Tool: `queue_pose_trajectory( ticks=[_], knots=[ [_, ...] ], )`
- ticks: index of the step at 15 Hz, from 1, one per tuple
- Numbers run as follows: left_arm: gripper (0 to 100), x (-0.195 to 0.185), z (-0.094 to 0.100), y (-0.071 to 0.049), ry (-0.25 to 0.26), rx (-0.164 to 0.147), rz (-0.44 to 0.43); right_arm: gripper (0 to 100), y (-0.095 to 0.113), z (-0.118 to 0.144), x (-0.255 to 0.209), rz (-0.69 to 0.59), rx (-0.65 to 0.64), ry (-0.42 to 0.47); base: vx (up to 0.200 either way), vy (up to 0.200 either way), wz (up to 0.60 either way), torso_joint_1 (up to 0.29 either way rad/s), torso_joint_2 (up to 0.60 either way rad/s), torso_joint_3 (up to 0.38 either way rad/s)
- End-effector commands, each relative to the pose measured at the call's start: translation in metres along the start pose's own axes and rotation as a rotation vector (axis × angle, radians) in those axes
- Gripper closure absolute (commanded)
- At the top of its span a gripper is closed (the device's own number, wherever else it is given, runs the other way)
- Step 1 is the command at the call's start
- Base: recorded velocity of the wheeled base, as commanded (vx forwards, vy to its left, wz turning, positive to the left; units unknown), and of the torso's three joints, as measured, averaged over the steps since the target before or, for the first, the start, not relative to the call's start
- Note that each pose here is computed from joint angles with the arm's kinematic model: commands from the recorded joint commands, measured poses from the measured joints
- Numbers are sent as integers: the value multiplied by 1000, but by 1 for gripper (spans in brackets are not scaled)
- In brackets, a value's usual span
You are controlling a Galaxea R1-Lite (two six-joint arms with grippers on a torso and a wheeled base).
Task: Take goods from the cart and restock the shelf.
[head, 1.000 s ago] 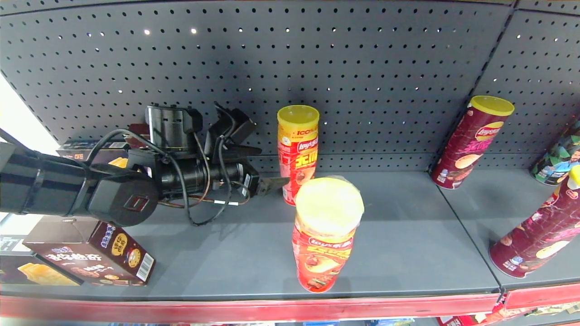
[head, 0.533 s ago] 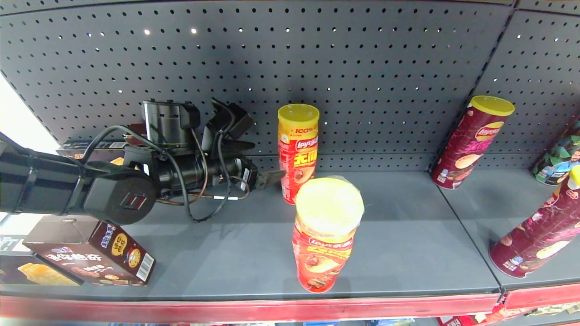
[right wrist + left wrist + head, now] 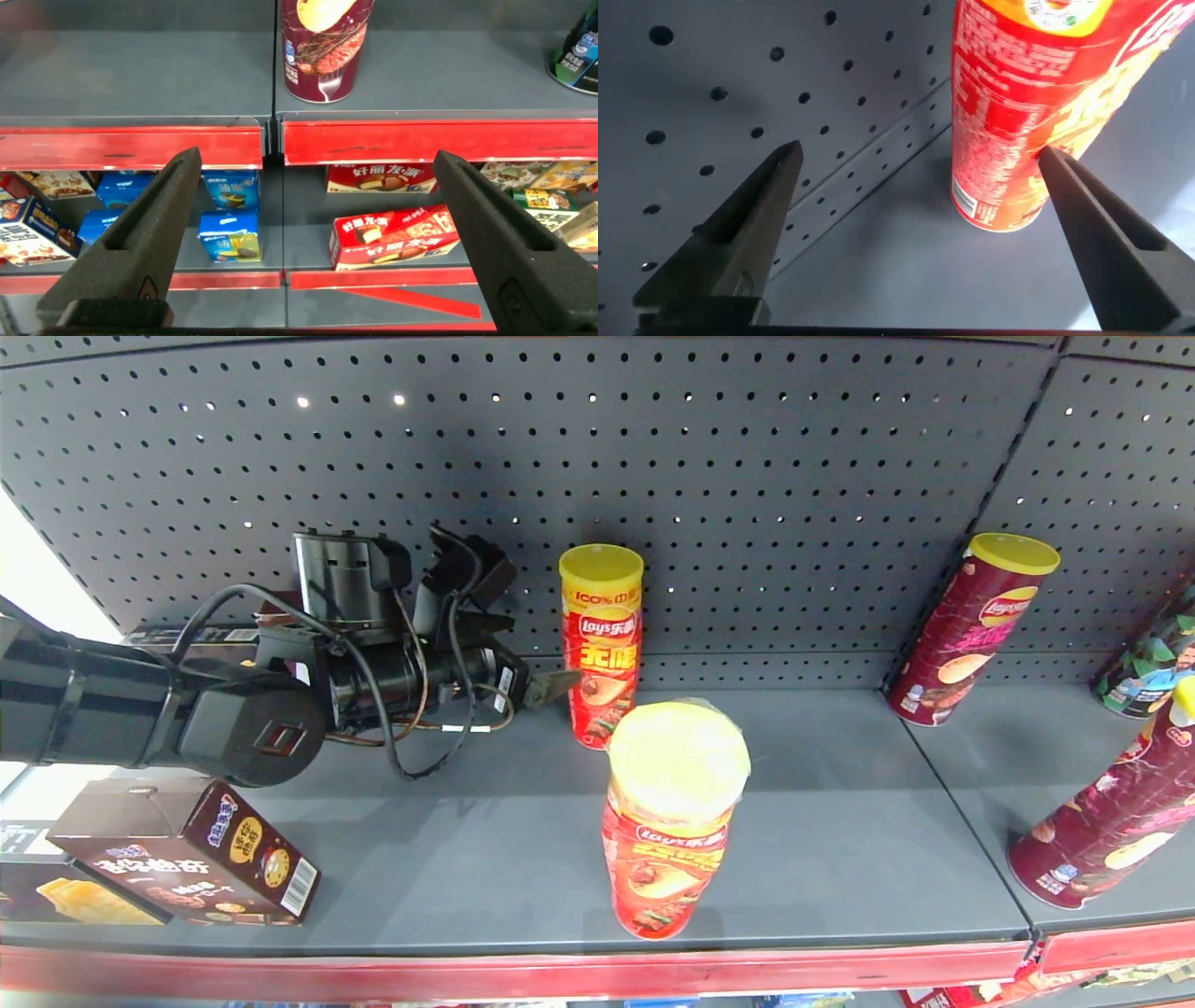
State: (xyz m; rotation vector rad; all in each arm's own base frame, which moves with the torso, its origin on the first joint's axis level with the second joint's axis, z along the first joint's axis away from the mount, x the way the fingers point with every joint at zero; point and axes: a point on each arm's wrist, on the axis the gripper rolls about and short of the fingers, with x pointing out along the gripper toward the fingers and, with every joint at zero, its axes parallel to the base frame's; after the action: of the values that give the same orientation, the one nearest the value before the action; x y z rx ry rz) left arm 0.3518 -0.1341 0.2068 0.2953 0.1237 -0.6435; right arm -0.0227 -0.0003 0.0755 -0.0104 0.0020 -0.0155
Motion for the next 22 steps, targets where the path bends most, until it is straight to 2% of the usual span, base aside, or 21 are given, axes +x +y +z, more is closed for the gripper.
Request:
queue_pose_trajectory(
  ticks=[1, 4, 7, 10, 12, 14, 20, 22],
  knots=[
    [0, 3, -2, 1, 6, -2, 0, 0, 0, 0, 0, 0, 0, 1, 0, 0, 0, 0, 0, 0],
    [0, 2, -5, 2, 14, -2, 3, 0, 0, 0, 0, 0, 0, 3, 0, 0, 0, 0, 0, 0],
    [0, -9, -12, 5, 44, -8, 72, 0, 0, 0, 0, 0, 0, 3, 0, 0, 0, 0, 0, 0],
    [0, -14, -16, 1, 50, 5, 109, 0, 0, 0, 0, 0, 0, 1, 0, 0, 0, 0, 0, 0],
    [0, -10, -14, -2, 53, 28, 162, 0, 0, 0, 0, 0, 0, 1, 0, 0, 0, 0, 0, 0],
    [0, -2, -19, -7, 77, 34, 169, 0, 0, 0, 0, 0, 0, 3, 0, 0, 0, 0, 0, 0],
    [0, 13, -18, -13, 75, 39, 154, 0, 0, 0, 0, 0, 0, 3, 0, 0, 0, 0, 0, 0],
    [0, 18, -18, -19, 74, 41, 139, 0, 0, 0, 0, 0, 0, 3, 0, 0, 0, 0, 0, 0]
  ],
)
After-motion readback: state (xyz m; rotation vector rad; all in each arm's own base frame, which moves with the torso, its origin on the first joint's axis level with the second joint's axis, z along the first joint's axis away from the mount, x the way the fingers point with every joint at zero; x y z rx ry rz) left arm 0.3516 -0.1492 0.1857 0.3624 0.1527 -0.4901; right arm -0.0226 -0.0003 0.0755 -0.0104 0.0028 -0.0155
